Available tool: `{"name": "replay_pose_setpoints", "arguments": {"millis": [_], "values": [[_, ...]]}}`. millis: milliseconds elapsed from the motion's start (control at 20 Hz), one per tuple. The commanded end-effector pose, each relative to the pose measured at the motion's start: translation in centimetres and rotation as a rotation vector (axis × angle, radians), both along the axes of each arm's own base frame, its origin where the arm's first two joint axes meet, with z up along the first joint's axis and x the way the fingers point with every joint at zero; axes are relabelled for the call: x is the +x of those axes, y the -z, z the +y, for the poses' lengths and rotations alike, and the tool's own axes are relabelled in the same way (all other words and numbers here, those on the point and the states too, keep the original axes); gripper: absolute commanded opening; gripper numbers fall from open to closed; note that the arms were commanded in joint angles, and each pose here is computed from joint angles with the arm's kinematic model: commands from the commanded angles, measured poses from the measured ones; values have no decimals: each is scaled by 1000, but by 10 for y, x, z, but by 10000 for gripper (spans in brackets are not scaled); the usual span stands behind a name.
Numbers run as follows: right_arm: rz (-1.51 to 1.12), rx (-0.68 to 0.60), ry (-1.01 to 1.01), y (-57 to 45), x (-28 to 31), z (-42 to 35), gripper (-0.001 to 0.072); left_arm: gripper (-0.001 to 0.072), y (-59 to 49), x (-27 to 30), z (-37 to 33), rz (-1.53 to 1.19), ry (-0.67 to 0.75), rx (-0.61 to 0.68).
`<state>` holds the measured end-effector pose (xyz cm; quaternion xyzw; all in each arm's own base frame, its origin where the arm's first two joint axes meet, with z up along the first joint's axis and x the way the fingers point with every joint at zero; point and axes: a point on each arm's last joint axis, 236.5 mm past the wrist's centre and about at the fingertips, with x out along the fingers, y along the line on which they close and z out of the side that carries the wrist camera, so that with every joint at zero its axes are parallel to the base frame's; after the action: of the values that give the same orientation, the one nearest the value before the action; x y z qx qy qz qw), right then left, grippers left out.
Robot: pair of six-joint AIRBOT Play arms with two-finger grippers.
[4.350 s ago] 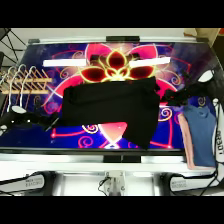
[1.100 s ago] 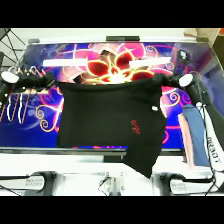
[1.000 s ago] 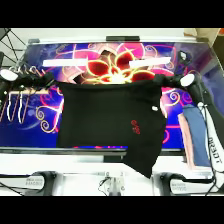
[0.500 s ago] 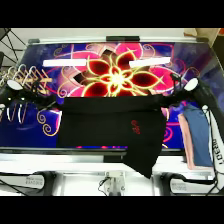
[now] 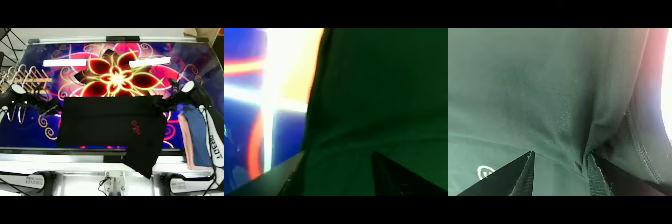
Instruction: Fold the shirts.
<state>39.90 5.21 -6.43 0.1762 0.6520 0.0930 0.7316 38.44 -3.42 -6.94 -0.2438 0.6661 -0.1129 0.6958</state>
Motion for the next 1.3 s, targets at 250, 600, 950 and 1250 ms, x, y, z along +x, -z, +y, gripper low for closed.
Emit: {"name": "replay_pose_setpoints", "arguments": {"millis": [250,600,950,1250], "values": [[182,-162,-32,-53,-83,-81,463,502,-38,-90,52,207,-8,-40],[96,-166,27,-85,-100,-94,463,502,28,-202,4,277,-7,-83],[142,-157,16,-86,-112,-91,463,418,45,-180,-11,192,-162,-135],[199,-148,8,-62,-147,-82,463,35,43,-178,-18,185,-146,-151]]}}
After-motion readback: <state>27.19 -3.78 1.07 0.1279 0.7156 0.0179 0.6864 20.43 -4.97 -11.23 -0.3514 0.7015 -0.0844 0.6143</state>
